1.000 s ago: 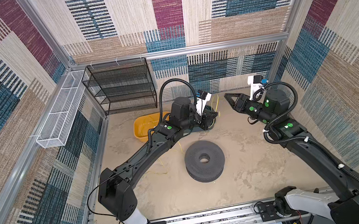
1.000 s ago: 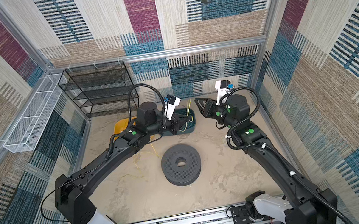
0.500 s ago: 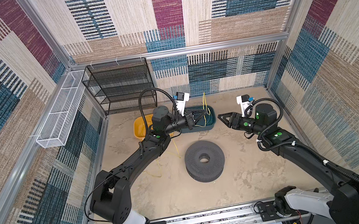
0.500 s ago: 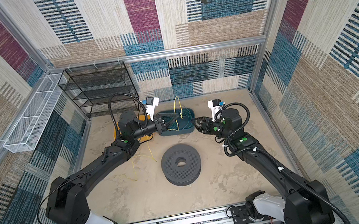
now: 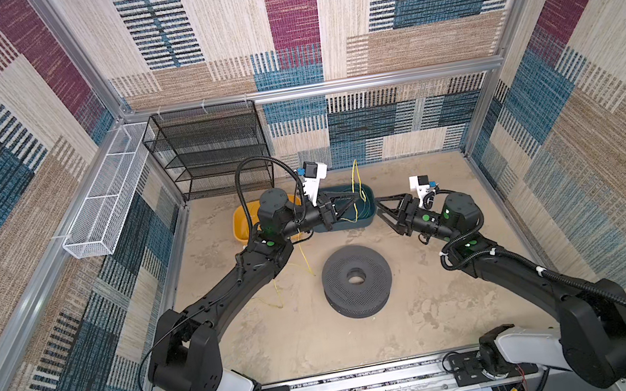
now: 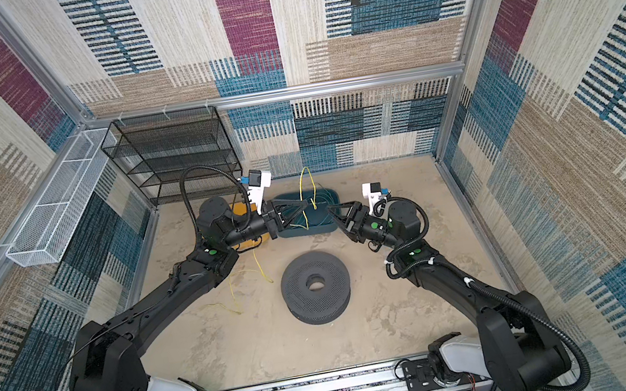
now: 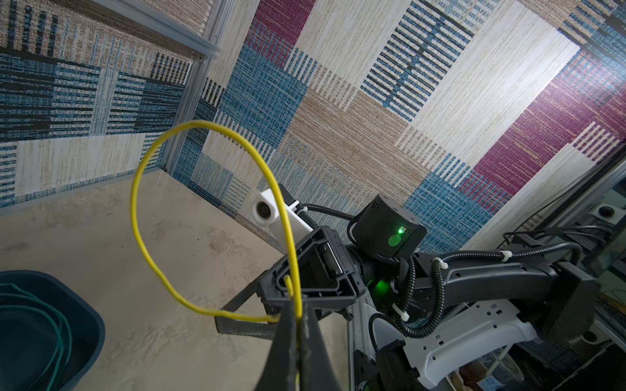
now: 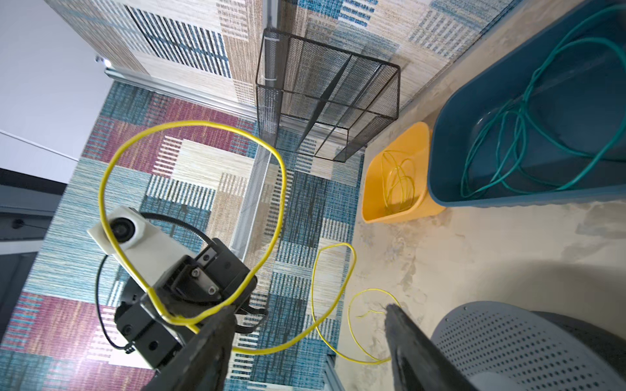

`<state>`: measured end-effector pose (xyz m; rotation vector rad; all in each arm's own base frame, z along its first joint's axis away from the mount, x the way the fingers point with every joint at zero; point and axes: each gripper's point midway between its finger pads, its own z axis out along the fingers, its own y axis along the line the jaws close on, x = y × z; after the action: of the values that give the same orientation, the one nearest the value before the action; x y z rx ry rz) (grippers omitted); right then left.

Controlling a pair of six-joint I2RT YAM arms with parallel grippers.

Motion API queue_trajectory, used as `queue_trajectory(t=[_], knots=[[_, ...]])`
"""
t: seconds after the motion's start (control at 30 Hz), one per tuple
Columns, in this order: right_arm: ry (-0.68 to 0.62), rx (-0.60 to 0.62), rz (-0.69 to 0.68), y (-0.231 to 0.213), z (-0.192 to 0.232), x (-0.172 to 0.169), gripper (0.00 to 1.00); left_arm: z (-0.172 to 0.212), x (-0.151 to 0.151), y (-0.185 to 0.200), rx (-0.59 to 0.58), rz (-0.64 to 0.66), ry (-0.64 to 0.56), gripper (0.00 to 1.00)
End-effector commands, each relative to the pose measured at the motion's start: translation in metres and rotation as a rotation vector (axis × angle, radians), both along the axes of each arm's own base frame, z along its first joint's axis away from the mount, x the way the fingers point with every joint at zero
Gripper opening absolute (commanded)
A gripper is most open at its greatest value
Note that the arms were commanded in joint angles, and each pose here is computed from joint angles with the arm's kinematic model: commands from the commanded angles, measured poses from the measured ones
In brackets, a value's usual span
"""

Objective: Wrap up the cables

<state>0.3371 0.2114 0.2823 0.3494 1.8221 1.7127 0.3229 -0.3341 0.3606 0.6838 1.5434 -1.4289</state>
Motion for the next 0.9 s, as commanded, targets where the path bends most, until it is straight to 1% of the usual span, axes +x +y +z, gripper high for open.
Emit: queue_trajectory(t=[0.0, 0.13, 0.4, 0.5, 0.53, 0.6, 0.7, 0.77, 0.83, 0.87], knots=[[-0.040, 0.141, 0.044, 0.006, 0.035, -0.007, 0.72, 0.007, 0.000, 0.003, 0.000, 0.016, -0.057, 0.00], [-0.041, 0.168, 0.065, 0.014, 0.049, -0.008, 0.72, 0.009, 0.000, 0.004, 0.002, 0.028, -0.071, 0.00], [0.046, 0.272, 0.142, 0.035, 0.051, -0.003, 0.69, 0.014, 0.001, 0.004, -0.015, 0.038, -0.083, 0.00], [0.056, 0.305, 0.160, 0.040, 0.054, -0.003, 0.68, 0.015, 0.000, 0.004, -0.017, 0.038, -0.086, 0.00], [0.053, 0.314, 0.165, 0.040, 0.055, -0.003, 0.66, 0.015, 0.000, 0.004, -0.016, 0.038, -0.086, 0.00], [0.052, 0.326, 0.167, 0.041, 0.057, -0.001, 0.60, 0.013, 0.000, 0.004, -0.012, 0.035, -0.084, 0.00], [0.053, 0.335, 0.178, 0.043, 0.058, -0.001, 0.44, 0.011, 0.000, 0.004, -0.011, 0.037, -0.084, 0.00], [0.055, 0.337, 0.180, 0.044, 0.058, -0.002, 0.30, 0.010, 0.000, 0.004, -0.008, 0.038, -0.081, 0.00], [0.060, 0.337, 0.173, 0.042, 0.056, -0.003, 0.20, 0.009, 0.001, 0.004, -0.005, 0.041, -0.085, 0.00], [0.064, 0.338, 0.169, 0.042, 0.054, -0.003, 0.16, 0.009, 0.001, 0.004, -0.003, 0.043, -0.086, 0.00]])
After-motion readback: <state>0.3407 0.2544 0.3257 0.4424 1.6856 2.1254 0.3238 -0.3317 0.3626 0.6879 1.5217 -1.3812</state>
